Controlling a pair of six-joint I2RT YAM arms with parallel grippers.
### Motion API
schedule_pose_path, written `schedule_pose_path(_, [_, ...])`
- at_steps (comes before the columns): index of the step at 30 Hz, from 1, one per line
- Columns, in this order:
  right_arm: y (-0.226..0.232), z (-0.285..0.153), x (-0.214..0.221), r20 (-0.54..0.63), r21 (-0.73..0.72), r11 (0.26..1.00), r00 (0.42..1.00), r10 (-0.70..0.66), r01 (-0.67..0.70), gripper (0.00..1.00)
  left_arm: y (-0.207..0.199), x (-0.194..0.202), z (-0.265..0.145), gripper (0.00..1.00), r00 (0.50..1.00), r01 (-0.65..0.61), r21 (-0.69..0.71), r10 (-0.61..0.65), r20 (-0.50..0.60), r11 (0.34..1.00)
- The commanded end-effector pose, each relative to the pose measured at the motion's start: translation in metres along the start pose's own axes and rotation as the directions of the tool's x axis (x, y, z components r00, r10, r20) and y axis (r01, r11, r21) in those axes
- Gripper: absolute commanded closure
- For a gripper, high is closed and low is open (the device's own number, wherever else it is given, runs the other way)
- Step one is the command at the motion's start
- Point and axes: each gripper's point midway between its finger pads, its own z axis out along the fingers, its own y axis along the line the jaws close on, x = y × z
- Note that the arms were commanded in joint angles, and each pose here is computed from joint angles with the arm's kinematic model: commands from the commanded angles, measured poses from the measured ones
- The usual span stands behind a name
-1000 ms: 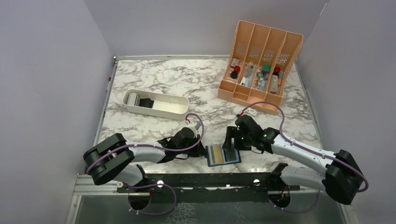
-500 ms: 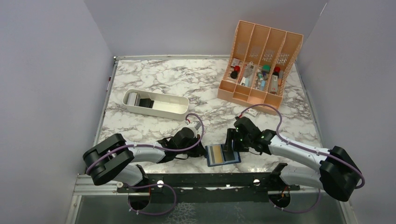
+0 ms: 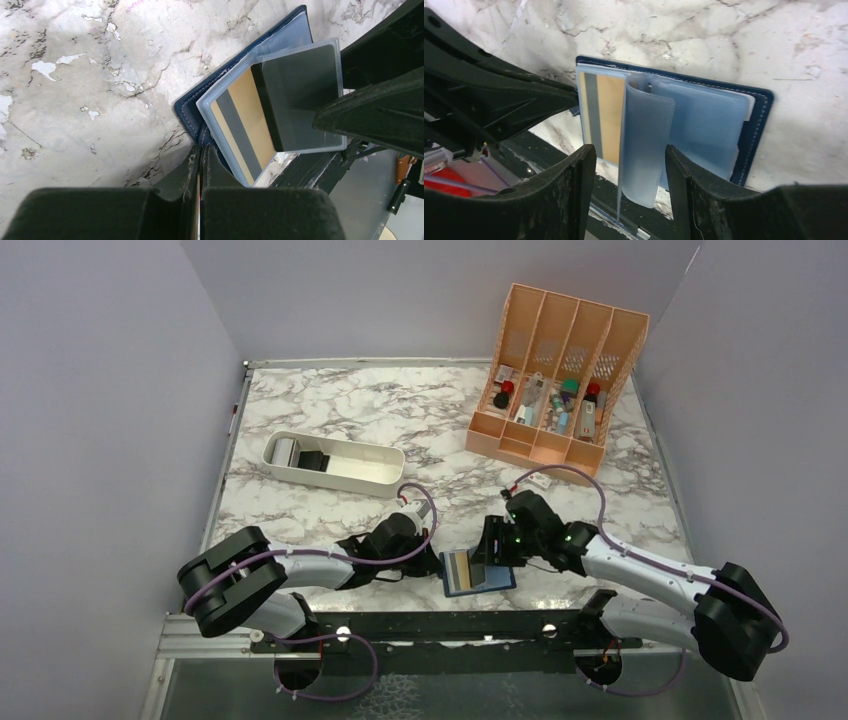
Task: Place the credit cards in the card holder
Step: Turn over the card slot in the card holder.
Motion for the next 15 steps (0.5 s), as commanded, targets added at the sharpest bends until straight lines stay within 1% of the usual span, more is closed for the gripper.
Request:
schedule_pose_path(1, [0.0193,-0.0007,0.0043,-0.020,-0.112,0.994,1.000,0.010,-0.012,0.42,0.0072,-0.0013,-0.0009,1.00,1.000,-0.019,-0.041,0.019,0.009,0.999])
schedule_pose_path(6, [0.0259,0.0025,0.0083,-0.039,-0.160,0.987,0.999,0.016,-0.022,0.41,0.0075,-0.0014,-0.0012,1.00,1.000,-0.016,-0.043,0.016,0.011,0.999])
schedule_pose_path(11, [0.0245,0.0047,0.0109,-0.050,-0.158,0.987,0.999,0.022,-0.029,0.40,0.0070,-0.0029,-0.0020,1.00,1.000,-0.012,-0.043,0.013,0.020,0.999])
schedule_pose_path(15, [0.0279,0.0017,0.0076,-0.031,-0.173,0.985,0.999,0.022,-0.027,0.35,0.0071,-0.0032,-0.0016,1.00,1.000,-0.013,-0.045,0.014,0.018,0.999])
